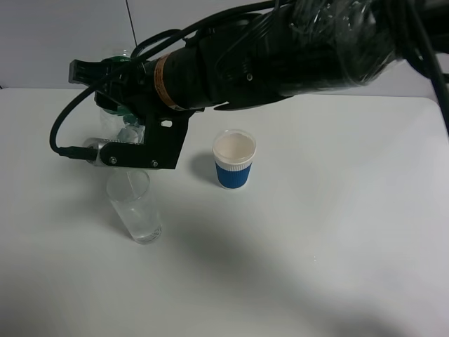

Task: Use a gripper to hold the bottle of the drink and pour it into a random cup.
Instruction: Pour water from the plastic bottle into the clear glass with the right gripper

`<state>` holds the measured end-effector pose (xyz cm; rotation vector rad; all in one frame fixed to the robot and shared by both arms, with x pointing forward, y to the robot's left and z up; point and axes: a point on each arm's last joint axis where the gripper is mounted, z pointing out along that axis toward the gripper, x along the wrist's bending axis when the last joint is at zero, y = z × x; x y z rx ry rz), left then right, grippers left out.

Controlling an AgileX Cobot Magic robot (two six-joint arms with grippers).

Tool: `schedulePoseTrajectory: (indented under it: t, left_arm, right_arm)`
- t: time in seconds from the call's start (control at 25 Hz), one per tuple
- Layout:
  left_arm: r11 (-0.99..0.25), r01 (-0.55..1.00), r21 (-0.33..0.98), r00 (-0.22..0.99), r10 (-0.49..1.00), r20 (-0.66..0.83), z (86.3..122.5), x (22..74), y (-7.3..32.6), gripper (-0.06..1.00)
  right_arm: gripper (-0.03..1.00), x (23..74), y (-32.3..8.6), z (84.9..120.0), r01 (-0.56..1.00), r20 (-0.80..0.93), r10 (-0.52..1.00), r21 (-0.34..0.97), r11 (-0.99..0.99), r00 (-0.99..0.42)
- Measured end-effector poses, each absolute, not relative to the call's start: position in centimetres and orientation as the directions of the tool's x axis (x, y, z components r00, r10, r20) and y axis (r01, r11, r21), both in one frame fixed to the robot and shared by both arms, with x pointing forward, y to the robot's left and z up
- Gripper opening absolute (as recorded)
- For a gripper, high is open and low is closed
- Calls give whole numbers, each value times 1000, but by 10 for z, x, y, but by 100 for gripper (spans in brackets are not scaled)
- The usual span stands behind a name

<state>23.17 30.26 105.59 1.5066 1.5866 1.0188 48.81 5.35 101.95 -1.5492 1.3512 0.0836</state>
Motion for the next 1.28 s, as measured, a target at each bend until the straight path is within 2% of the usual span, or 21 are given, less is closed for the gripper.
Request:
schedulePoseTrajectory:
  t: [1.28]
  left_arm:
    - [9,436,900,-65,998,22,1056,232,302,98]
  right_arm:
    - [54,485,57,1021,-737,-592,-666,-670,92,454]
